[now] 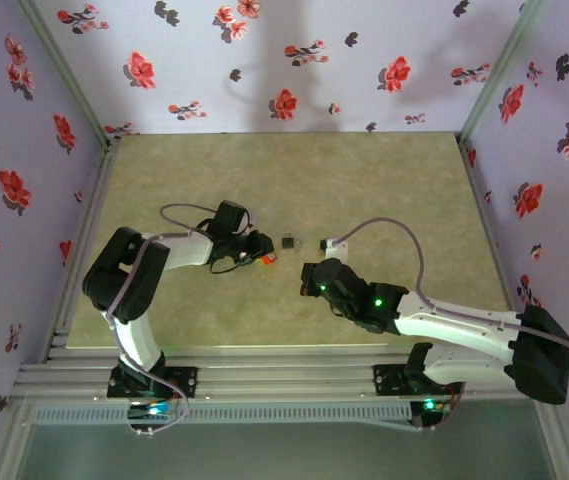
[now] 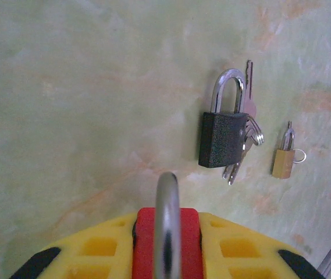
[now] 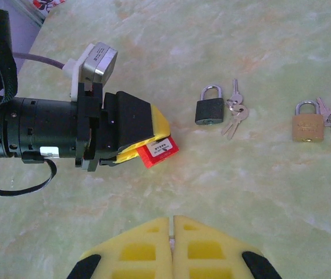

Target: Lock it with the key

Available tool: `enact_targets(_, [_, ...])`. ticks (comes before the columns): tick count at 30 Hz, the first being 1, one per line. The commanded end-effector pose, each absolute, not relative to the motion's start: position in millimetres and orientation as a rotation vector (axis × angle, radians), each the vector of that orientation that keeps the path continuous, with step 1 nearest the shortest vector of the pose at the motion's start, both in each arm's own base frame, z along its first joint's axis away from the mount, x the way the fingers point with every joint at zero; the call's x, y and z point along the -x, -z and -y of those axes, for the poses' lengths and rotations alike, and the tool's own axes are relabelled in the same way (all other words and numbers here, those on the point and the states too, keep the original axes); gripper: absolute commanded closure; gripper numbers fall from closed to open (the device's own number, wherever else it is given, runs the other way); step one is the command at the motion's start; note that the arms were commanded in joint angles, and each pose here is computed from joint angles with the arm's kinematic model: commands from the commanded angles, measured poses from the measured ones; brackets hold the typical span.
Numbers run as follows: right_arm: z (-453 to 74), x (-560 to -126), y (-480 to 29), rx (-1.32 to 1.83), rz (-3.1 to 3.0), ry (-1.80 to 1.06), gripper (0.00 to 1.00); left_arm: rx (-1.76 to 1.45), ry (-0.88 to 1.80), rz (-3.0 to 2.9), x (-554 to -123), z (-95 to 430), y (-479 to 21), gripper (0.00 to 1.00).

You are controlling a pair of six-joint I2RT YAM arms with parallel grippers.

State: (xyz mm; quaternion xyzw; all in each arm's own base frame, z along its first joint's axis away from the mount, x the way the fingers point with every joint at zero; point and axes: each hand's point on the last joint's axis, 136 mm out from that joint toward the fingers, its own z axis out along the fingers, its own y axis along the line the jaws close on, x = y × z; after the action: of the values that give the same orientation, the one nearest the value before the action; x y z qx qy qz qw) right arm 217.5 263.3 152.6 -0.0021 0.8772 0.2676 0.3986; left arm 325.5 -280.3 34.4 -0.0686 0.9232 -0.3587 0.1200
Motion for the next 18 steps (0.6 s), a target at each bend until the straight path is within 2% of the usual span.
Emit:
enact_targets(1, [-266, -220, -160, 0.018, -2.211, -0.682, 1.0, 0.18, 1.0, -2.784, -309, 272, -16, 0.85])
enact_targets(9, [-266, -219, -158, 0.016, -2.219, -0.684, 1.0, 0.202, 0.977, -2.806, -304, 263, -12, 0.74])
enact_targets(18, [-270, -218, -153, 0.02, -2.235, -0.694, 1.0, 0.223, 0.949, -2.827, -303, 251, -8, 0.67])
